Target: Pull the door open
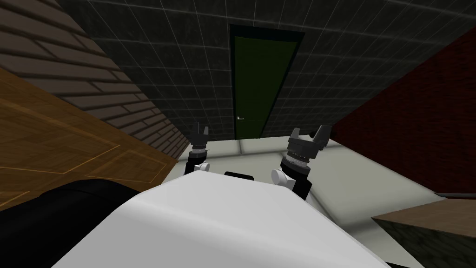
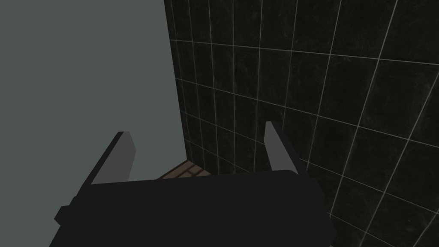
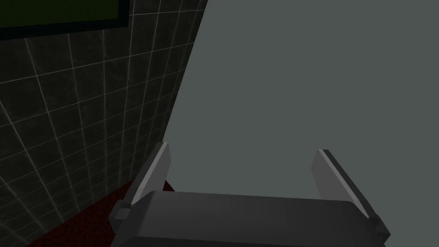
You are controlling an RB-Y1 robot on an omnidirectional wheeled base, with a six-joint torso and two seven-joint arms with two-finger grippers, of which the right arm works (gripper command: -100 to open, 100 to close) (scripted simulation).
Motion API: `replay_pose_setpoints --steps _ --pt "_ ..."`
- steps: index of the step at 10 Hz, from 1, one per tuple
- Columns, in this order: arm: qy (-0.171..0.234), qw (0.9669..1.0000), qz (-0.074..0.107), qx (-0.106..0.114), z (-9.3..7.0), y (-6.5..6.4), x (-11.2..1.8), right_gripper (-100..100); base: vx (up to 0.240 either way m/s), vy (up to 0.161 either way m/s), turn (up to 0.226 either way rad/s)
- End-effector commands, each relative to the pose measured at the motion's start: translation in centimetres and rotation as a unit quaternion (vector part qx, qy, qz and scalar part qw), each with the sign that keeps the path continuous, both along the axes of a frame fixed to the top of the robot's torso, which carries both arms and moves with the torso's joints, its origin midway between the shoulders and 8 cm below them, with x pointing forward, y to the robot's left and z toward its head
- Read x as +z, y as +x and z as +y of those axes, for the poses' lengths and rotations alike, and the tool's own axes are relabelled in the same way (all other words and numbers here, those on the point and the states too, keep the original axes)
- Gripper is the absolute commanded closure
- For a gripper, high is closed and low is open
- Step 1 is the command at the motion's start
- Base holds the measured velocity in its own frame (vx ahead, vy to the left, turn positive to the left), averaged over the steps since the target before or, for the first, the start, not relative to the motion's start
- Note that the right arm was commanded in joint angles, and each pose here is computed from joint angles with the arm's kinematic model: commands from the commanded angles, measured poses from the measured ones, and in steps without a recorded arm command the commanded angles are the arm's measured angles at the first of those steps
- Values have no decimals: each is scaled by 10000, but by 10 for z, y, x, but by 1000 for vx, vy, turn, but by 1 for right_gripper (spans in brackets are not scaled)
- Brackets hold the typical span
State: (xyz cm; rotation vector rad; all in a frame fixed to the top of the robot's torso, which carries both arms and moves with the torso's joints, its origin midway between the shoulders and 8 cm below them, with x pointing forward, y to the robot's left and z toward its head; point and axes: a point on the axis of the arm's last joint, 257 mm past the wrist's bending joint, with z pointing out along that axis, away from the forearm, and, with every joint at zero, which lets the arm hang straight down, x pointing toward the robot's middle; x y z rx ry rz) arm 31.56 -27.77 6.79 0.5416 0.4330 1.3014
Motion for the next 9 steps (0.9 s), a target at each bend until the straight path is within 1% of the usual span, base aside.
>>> replay_pose_setpoints --steps 1,2,4,7,8,9 --pt "-39 9999 102 46 1 8 -10 -100 64 -30 54" --pt "-49 9999 135 59 1 11 -13 -100 79 44 32" --pt "-92 9995 269 112 1 21 -27 -100 108 63 34" --pt "-129 9989 409 162 1 31 -41 -100 91 39 28" --pt "-153 9984 503 193 1 38 -51 -100 111 34 48" --pt "-164 9981 560 211 1 42 -57 -100 116 31 48"
